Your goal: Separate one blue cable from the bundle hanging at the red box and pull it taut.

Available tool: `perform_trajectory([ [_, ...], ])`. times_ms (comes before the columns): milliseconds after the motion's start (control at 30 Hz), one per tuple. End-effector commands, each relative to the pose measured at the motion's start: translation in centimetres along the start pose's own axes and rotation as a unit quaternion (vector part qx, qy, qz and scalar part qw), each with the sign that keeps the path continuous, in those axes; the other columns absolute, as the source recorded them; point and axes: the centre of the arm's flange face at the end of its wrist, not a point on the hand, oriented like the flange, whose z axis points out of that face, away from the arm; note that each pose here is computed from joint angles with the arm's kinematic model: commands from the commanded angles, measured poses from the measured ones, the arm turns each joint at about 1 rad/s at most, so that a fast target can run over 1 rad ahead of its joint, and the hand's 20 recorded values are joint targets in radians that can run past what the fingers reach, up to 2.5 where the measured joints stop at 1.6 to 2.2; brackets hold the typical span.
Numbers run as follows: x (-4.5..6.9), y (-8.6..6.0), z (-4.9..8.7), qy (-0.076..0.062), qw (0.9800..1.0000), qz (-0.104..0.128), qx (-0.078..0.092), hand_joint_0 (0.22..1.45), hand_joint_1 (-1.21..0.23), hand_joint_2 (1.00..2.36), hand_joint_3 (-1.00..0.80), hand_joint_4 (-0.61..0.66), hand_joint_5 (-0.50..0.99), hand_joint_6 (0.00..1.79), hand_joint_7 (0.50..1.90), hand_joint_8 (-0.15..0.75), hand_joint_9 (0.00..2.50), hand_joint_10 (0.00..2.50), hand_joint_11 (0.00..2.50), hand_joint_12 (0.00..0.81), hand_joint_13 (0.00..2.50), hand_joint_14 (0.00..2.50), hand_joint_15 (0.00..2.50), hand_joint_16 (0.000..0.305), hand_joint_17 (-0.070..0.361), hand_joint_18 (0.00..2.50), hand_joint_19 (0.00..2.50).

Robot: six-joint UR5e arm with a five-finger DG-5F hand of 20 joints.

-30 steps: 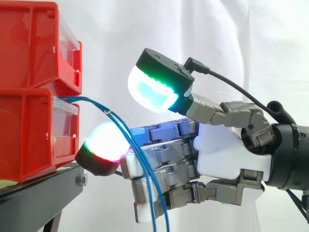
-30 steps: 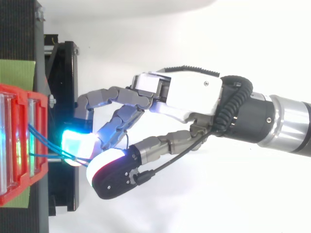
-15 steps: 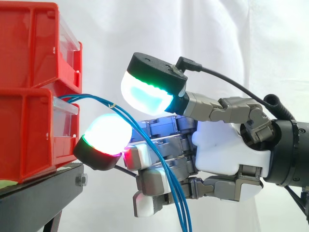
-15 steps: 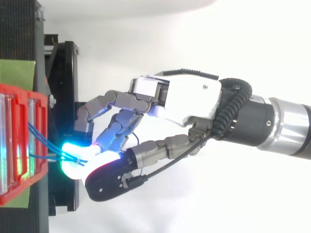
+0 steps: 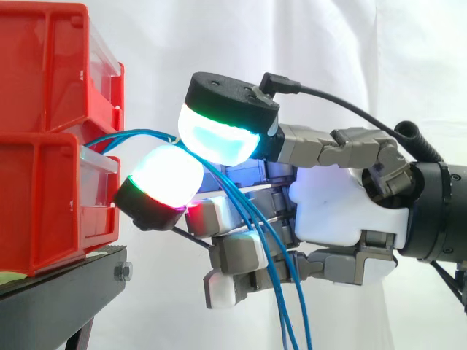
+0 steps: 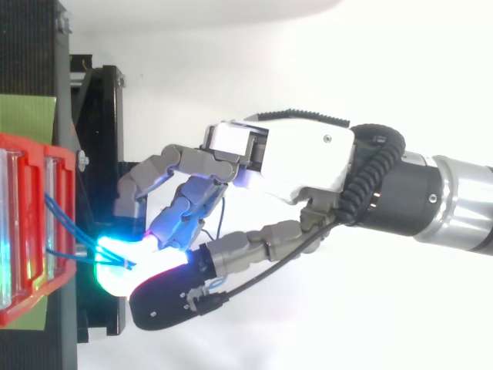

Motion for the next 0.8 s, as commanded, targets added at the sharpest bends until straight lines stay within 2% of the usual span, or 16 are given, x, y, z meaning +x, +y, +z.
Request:
perform_trajectory([
  [0, -0.12, 0.58, -0.23, 0.001, 0.9999, -0.003, 0.01, 0.72, -0.86, 1.02, -0.23, 0.11, -0.23, 0.96, 0.81, 0.348, 1.04, 0.01, 1.17, 0.37, 1.19, 0.03, 1.02, 0.051, 0.114, 0.88, 0.69],
  [100, -0.14, 0.52, -0.29, 0.001, 0.9999, -0.002, 0.013, 0.77, -0.88, 1.01, -0.35, 0.11, -0.21, 0.97, 0.8, 0.348, 1.12, 0.01, 1.27, 0.361, 1.2, 0.03, 1.02, 0.05, 0.112, 0.88, 0.69],
  [167, -0.12, 0.65, -0.2, 0.001, 0.9999, -0.002, 0.011, 0.79, -0.89, 1.0, -0.5, 0.11, -0.2, 0.97, 0.85, 0.355, 1.19, 0.01, 1.31, 0.364, 1.21, 0.03, 1.0, 0.048, 0.109, 0.9, 0.68],
  [367, -0.11, 0.72, -0.16, 0.001, 0.9999, -0.003, 0.01, 0.74, -0.93, 1.0, -0.5, 0.1, -0.17, 0.97, 0.93, 0.363, 1.3, 0.01, 1.39, 0.365, 1.22, 0.03, 0.99, 0.047, 0.105, 0.92, 0.67],
  [600, -0.23, 0.73, -0.13, 0.0, 0.9999, -0.004, 0.01, 0.61, -0.92, 1.0, -0.5, 0.11, -0.14, 0.95, 0.97, 0.364, 1.31, 0.01, 1.39, 0.368, 1.23, 0.03, 0.99, 0.045, 0.102, 0.92, 0.7],
  [767, -0.21, 0.73, -0.13, 0.001, 0.9999, -0.004, 0.01, 0.52, -0.81, 1.0, -0.5, 0.13, -0.13, 0.93, 0.96, 0.387, 1.33, 0.01, 1.34, 0.393, 1.26, 0.02, 0.97, 0.049, 0.11, 0.95, 0.71],
])
